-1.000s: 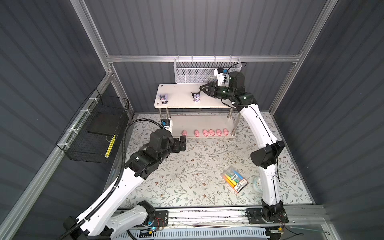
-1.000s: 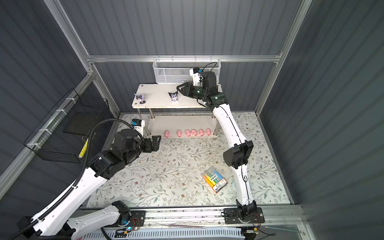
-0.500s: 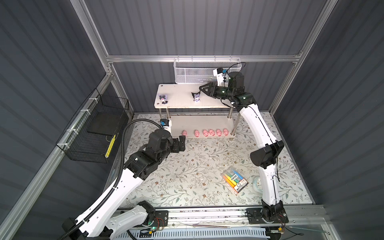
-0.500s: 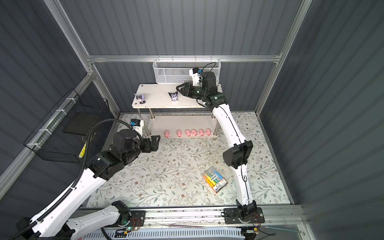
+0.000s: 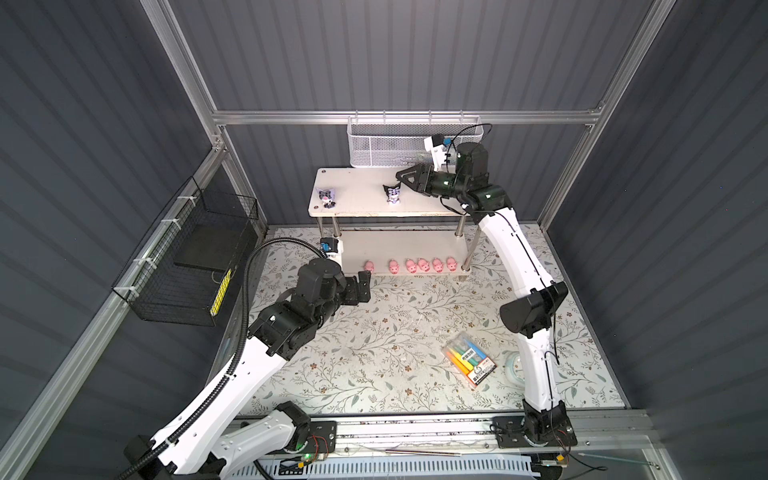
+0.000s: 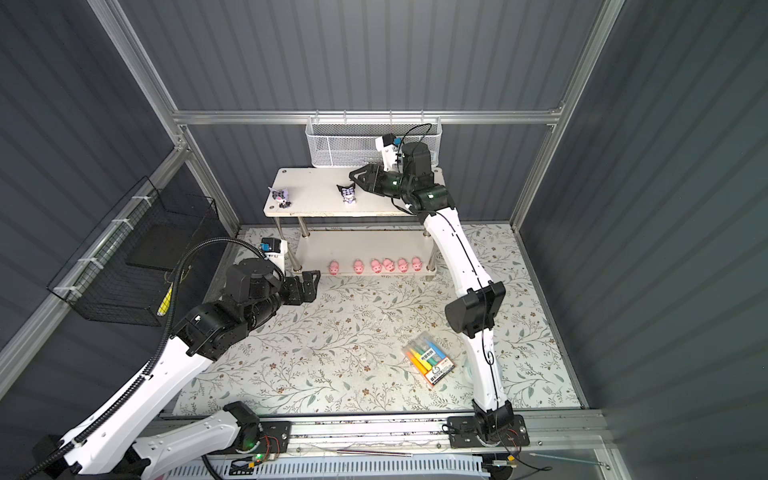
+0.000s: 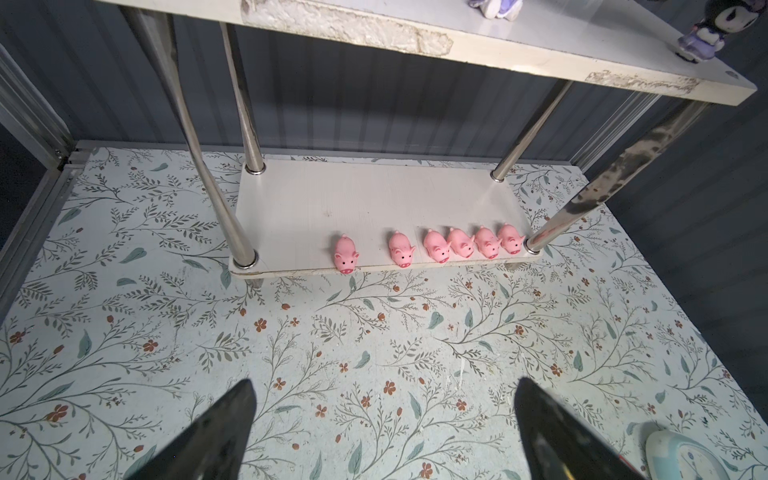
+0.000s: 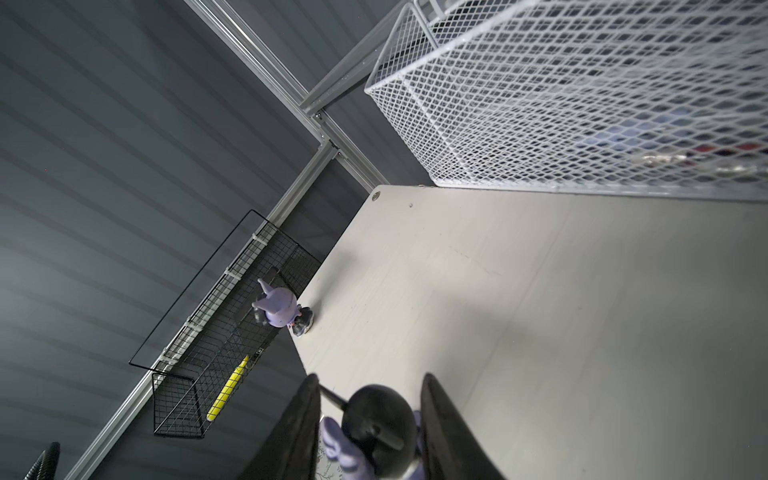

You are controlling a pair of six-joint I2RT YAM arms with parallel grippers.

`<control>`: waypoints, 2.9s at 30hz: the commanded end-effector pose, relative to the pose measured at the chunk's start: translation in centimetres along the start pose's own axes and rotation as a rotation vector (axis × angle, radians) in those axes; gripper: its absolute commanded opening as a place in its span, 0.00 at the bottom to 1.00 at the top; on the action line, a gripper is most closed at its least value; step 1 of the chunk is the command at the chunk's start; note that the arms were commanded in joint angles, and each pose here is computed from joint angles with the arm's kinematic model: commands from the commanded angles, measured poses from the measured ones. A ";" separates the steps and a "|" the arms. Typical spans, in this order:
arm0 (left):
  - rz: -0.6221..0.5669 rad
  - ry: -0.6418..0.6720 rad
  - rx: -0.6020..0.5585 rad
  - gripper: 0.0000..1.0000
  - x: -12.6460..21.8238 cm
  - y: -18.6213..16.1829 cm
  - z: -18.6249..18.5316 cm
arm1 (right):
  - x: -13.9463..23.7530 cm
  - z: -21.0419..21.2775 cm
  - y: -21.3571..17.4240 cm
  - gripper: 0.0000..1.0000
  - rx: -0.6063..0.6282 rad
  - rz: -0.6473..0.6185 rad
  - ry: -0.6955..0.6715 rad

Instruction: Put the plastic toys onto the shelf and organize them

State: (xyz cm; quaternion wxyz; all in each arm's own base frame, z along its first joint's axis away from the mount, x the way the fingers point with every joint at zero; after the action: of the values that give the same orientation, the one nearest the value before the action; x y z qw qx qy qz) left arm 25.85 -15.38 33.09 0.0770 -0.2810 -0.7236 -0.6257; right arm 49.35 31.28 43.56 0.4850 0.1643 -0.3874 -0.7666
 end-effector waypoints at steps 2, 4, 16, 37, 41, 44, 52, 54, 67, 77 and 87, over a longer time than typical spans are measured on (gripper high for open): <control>-0.002 -0.001 0.003 0.97 0.6 0.1 0.1 | -0.2 1.1 0.6 0.41 0.023 -0.021 0.054; -0.002 -0.001 0.003 0.97 0.6 0.1 0.1 | -0.4 0.9 0.5 0.41 0.017 -0.016 0.060; 0.001 0.001 0.005 0.97 0.5 0.0 0.1 | -0.6 0.9 0.3 0.41 0.016 -0.006 0.071; -0.002 0.006 0.014 0.97 0.7 -0.2 0.3 | -0.6 1.1 -0.6 0.41 0.022 0.028 0.051; -0.005 0.003 0.017 0.97 0.8 -0.2 0.3 | -0.4 1.3 -0.7 0.41 0.030 0.029 0.041; -0.004 0.002 0.016 0.97 0.9 -0.2 0.3 | -0.1 1.4 -0.7 0.41 0.037 0.029 0.035; -0.004 0.003 0.018 0.96 0.8 -0.2 0.3 | 0.2 1.6 -0.7 0.41 0.041 0.028 0.025; -0.004 0.002 0.018 0.96 0.9 -0.2 0.3 | 0.3 1.7 -0.7 0.41 0.049 0.027 0.024; -0.007 -0.005 0.022 0.96 0.8 -0.1 0.2 | 0.9 2.1 -0.8 0.41 0.055 0.030 0.016; -0.007 -0.010 0.029 0.95 1.0 -0.2 0.2 | 1.1 2.7 -1.0 0.40 0.056 0.041 0.021; -0.012 -0.018 0.035 0.95 1.4 -0.2 0.2 | 1.6 2.9 -1.4 0.41 0.061 0.042 -0.001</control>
State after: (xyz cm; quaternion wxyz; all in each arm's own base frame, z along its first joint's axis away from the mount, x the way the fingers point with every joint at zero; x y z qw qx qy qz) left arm 25.22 -14.89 33.83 0.0694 -0.2744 -0.7357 -0.6154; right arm 47.05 31.73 42.68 0.5066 0.1495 -0.4036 -0.7471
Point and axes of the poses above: each gripper's point midway between its finger pads, its own x axis back along the fingers, its own z axis along the line the jaws close on, y = z × x, the point moved 3 cm from there along x, back along the fingers
